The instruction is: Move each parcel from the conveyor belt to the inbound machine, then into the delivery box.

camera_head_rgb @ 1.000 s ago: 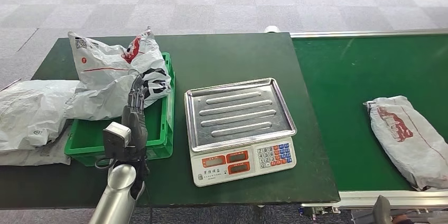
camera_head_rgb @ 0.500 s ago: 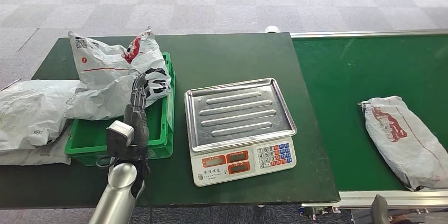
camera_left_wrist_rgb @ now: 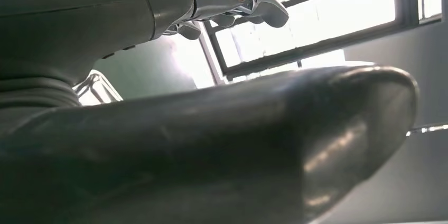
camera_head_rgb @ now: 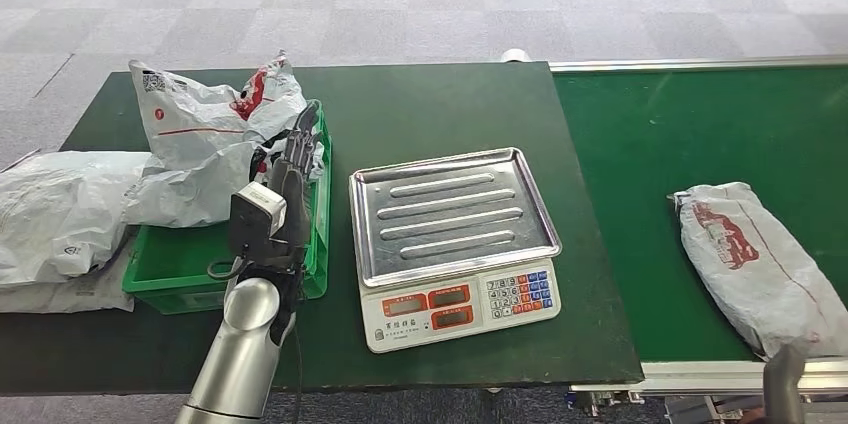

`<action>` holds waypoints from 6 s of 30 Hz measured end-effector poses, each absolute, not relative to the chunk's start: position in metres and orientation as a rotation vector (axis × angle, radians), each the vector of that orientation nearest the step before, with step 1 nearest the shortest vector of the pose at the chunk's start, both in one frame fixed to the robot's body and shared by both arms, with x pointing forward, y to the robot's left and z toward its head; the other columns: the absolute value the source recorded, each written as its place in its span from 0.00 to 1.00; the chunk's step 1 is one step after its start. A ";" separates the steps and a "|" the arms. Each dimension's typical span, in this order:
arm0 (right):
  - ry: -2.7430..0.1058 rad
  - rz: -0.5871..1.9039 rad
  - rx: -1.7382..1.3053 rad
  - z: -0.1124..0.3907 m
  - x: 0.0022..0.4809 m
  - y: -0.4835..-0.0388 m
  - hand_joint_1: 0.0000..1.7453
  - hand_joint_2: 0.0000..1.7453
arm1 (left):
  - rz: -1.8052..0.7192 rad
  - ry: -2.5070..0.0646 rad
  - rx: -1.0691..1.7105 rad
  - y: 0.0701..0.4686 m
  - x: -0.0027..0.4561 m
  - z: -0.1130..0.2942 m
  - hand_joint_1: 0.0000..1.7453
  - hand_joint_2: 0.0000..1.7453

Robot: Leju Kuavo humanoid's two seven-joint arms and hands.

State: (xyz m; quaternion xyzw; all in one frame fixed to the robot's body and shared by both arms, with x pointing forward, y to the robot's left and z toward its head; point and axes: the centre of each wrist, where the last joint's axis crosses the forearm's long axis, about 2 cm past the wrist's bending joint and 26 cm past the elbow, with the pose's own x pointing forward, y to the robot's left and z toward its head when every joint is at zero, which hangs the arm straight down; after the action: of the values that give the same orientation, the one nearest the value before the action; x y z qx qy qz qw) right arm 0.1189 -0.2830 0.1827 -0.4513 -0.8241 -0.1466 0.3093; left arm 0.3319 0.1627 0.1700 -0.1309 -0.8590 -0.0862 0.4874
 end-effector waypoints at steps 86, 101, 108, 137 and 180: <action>-1.286 1.361 -1.433 0.108 0.203 -0.376 0.00 1.00 | -0.144 -2.139 0.083 0.176 0.256 0.128 0.00 0.00; -0.998 0.955 -1.293 0.070 0.222 -0.459 0.00 1.00 | -0.148 -2.128 0.066 0.176 0.250 0.123 0.00 0.00; -0.977 0.814 -1.263 0.064 0.238 -0.491 0.00 1.00 | -0.154 -2.126 0.074 0.179 0.250 0.121 0.00 0.00; -1.200 0.516 -0.525 0.050 0.339 -0.428 0.00 1.00 | -0.215 -2.092 0.131 0.169 0.250 0.114 0.00 0.00; -0.847 1.074 -0.867 0.003 0.262 -0.382 1.00 1.00 | -0.256 -2.051 0.038 0.167 0.247 0.113 0.00 0.00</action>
State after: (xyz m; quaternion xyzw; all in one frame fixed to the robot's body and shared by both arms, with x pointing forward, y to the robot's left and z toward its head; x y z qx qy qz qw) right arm 0.2616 -0.3817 0.0027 -0.3875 -0.3789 0.4802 0.6897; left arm 0.2474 0.1674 0.1128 0.0157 -0.8523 -0.1066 0.5118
